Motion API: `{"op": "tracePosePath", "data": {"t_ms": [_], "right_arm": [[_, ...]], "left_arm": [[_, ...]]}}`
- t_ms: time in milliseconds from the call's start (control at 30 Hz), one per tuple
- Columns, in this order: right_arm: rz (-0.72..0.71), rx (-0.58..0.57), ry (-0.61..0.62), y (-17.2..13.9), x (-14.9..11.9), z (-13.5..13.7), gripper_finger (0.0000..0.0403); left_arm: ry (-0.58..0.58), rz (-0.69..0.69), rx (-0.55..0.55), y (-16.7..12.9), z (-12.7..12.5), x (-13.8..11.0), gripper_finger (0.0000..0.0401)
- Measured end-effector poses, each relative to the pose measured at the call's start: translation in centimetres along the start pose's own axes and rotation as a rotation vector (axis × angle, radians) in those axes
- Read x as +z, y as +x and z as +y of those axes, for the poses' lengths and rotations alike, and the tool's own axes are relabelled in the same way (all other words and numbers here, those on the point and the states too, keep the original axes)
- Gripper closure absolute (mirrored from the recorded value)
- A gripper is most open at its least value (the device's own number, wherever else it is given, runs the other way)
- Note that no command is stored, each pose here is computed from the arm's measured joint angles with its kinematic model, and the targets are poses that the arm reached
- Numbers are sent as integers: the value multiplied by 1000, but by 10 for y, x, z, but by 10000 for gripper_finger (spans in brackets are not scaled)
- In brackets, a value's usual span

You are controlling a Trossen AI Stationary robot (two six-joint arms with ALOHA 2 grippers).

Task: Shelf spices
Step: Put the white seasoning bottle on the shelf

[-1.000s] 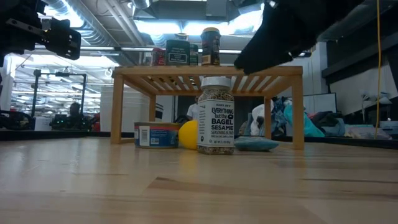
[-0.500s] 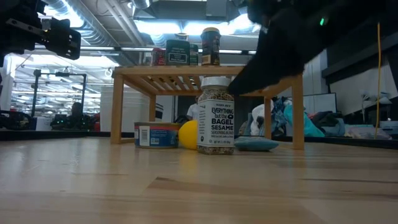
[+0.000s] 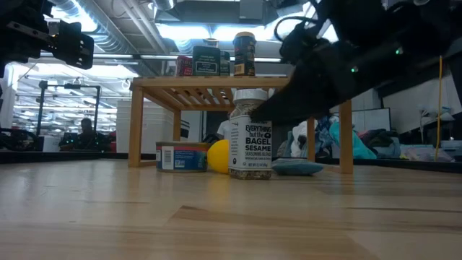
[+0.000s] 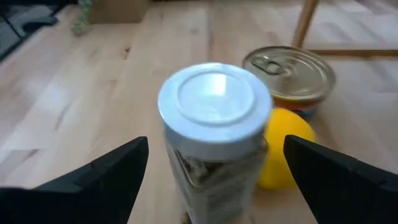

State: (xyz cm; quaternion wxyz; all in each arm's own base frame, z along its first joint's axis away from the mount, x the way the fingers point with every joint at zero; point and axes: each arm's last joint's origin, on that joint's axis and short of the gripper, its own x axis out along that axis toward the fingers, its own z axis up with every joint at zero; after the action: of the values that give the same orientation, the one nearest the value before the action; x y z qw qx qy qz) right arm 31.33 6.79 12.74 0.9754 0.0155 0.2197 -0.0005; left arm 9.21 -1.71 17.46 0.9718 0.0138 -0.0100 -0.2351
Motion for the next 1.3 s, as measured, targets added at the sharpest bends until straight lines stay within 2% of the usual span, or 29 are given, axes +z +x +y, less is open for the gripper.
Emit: {"op": "tracePosePath", "data": {"t_ms": [233,433,567,800,967,1300], "right_arm": [[-18,90,15,10,-4,-10,24],[-26,65,-12,10,-3,-12,35],[-28,26,-14,10,-3,-13,78],[-33,24,-33,10,-3,-13,198],[-63,41,-40,8,-1,-3,201],[-161,-53,-47,-5,11,21,201]], "left_arm": [[0,0,0,0,0,0,135],[0,1,0,0,0,0,135],[-1,2,0,0,0,0,135],[-1,3,0,0,0,0,135],[-1,3,0,0,0,0,135],[-2,3,0,0,0,0,135]]}}
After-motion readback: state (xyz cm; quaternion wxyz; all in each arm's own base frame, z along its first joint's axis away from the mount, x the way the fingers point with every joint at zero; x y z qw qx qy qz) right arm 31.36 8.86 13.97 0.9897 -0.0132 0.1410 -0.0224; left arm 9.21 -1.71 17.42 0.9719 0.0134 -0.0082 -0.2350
